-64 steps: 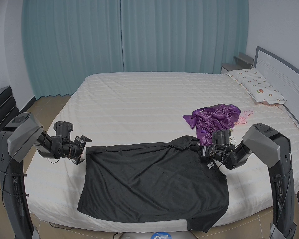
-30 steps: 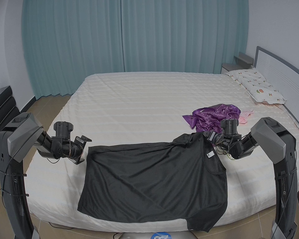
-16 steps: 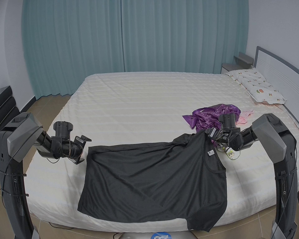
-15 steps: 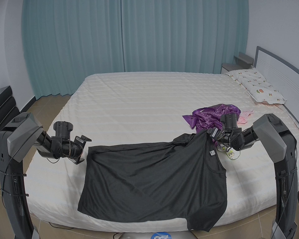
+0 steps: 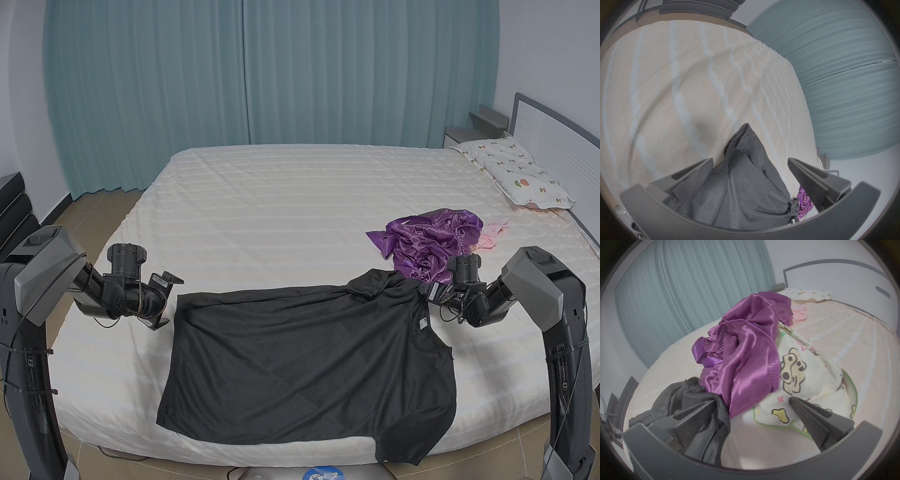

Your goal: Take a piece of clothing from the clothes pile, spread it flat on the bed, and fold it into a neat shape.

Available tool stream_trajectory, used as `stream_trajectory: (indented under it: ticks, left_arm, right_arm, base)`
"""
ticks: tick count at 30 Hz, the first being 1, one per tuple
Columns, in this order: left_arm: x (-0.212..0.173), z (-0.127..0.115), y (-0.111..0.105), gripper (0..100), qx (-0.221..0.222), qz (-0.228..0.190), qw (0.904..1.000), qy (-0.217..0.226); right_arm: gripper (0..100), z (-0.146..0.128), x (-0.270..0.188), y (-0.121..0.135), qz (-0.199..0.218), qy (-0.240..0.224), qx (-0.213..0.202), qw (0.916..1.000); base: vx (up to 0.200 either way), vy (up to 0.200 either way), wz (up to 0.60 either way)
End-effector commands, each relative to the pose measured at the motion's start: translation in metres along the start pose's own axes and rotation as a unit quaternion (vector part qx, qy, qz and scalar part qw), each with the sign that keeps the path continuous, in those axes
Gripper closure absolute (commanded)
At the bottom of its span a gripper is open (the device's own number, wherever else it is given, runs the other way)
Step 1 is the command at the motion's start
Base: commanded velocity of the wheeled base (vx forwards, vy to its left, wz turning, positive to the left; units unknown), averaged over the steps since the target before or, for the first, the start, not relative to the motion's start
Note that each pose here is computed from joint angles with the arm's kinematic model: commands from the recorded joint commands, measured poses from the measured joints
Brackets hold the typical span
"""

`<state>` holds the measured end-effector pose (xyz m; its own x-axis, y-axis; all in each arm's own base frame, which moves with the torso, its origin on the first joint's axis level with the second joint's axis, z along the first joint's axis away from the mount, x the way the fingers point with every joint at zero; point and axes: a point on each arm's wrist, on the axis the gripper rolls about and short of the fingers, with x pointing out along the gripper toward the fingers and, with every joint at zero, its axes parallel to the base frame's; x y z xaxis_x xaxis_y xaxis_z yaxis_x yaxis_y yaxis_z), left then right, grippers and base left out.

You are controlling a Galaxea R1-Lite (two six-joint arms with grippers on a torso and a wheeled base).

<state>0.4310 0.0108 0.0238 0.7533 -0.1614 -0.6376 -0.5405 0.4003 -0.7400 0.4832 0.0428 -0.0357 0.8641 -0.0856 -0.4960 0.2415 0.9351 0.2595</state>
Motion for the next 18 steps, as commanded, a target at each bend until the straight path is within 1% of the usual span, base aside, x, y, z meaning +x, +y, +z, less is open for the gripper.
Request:
stream_trajectory:
  ticks: [1,4,6,8,9,13,18]
  left_arm:
    - [0.000,0.000,0.000,0,0.000,0.000,1.0000,0.000]
    - [0.000,0.000,0.000,0,0.000,0.000,1.0000,0.000]
    - [0.000,0.000,0.000,0,0.000,0.000,1.0000,0.000]
    - [0.000,0.000,0.000,0,0.000,0.000,1.0000,0.000]
    - [0.000,0.000,0.000,0,0.000,0.000,1.0000,0.000]
    - [0.000,0.000,0.000,0,0.000,0.000,1.0000,0.000]
    - [0.000,0.000,0.000,0,0.000,0.000,1.0000,0.000]
  right_arm:
    - [0,-0.017,0.003,-0.003,-0.004,0.008,-0.017,0.9998]
    - [0,-0.011,0.000,-0.002,-0.001,0.001,-0.013,0.9999]
    - [0,0.002,-0.007,0.001,0.011,-0.016,-0.004,0.9998]
    - [0,0.008,-0.013,0.001,0.015,-0.017,-0.004,0.9997]
    - [0,0.012,-0.019,0.002,0.025,-0.011,-0.003,0.9996]
    - [0,0.012,-0.025,0.000,0.033,-0.003,-0.004,0.9995]
    - [0,0.020,-0.046,-0.001,0.074,0.019,-0.003,0.9970]
  base:
    - [0.000,0.000,0.00]
    - [0.000,0.000,0.00]
    - [0.000,0.000,0.00]
    - [0.000,0.000,0.00]
    - [0.000,0.000,0.00]
    - [0.000,0.000,0.00]
    - [0.000,0.000,0.00]
